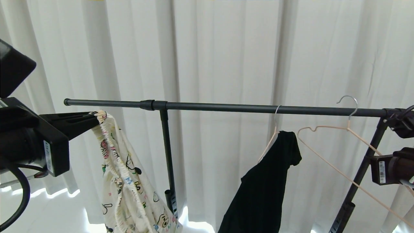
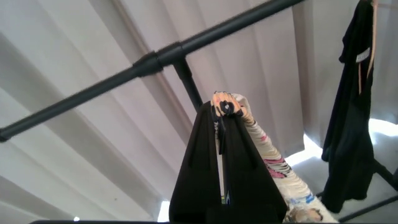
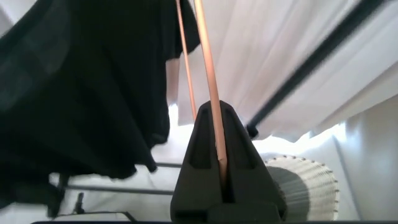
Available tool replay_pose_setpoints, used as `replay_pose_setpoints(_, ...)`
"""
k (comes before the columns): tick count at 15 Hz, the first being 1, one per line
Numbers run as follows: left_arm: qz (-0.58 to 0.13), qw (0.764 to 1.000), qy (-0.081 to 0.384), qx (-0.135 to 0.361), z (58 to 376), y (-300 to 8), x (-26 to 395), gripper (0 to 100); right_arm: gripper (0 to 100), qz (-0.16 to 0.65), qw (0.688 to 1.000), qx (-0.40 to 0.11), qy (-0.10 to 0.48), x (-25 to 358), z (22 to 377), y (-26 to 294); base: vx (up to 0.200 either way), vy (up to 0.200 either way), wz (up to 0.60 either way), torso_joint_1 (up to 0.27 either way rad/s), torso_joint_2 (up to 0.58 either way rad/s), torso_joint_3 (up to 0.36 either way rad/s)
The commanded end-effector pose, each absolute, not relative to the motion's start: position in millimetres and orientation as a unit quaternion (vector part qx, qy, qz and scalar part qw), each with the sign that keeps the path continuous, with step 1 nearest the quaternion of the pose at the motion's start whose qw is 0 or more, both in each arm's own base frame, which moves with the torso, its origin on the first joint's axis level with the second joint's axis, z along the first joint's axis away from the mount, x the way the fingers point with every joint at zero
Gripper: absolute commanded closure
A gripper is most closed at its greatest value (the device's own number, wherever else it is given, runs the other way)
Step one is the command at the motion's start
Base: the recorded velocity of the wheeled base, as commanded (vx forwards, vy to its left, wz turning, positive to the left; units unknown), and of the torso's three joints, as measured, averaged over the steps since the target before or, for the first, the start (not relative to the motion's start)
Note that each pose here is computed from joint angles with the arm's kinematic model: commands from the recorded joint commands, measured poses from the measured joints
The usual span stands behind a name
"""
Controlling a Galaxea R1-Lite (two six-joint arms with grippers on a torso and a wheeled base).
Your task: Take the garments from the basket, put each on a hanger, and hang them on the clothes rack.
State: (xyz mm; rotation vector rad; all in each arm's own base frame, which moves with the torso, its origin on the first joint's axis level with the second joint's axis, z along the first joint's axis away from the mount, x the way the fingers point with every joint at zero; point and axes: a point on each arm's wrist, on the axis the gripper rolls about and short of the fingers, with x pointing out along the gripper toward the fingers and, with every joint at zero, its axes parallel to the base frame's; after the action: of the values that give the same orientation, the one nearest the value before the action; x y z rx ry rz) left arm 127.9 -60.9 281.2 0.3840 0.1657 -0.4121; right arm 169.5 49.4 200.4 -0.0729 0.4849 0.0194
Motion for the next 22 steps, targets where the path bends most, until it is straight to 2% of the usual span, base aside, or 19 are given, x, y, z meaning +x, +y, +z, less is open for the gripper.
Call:
replay_pose_setpoints(1,-0.203,0.957,0.080,0.189,281.8,-60.8,127.6,100,100,0.014,0.974,-0.037,0.222,156.8,204.9,45.6,-0.200,0.000,0.00,-0.012,0.00,0.002)
replay_pose_setpoints(9,-0.203,0.957,0.084,0.190,280.3,-61.4,128.8,100,100,0.029,0.977,-0.055,0.203,141.2,205.9,43.3,-0.200,0.000,0.00,0.001,0.00,0.004)
replay_pose_setpoints(10,-0.204,0.957,0.084,0.189,280.3,-61.4,128.8,100,100,0.040,0.979,-0.054,0.194,141.0,208.2,46.8,0.000,0.000,0.00,0.000,0.00,0.000)
replay_pose_setpoints(12,-0.204,0.956,0.087,0.190,279.4,-62.2,130.4,100,100,0.085,0.981,-0.054,0.166,138.6,213.6,60.1,0.000,0.000,0.00,0.000,0.00,0.000)
replay_pose_setpoints(15,-0.202,0.956,0.104,0.187,274.2,-65.3,137.9,100,100,0.176,0.970,-0.063,0.158,125.3,214.9,85.0,0.000,0.000,0.00,0.000,0.00,0.000)
replay_pose_setpoints(18,-0.169,0.962,0.157,0.148,260.1,-71.6,158.8,100,100,0.276,0.946,-0.055,0.162,107.5,214.6,113.4,0.000,0.000,0.00,0.000,0.00,0.000)
replay_pose_setpoints(22,-0.102,0.966,0.207,0.113,245.1,-80.5,183.8,100,100,0.388,0.902,-0.006,0.192,78.2,216.2,149.6,0.000,0.000,0.00,0.000,0.00,0.000)
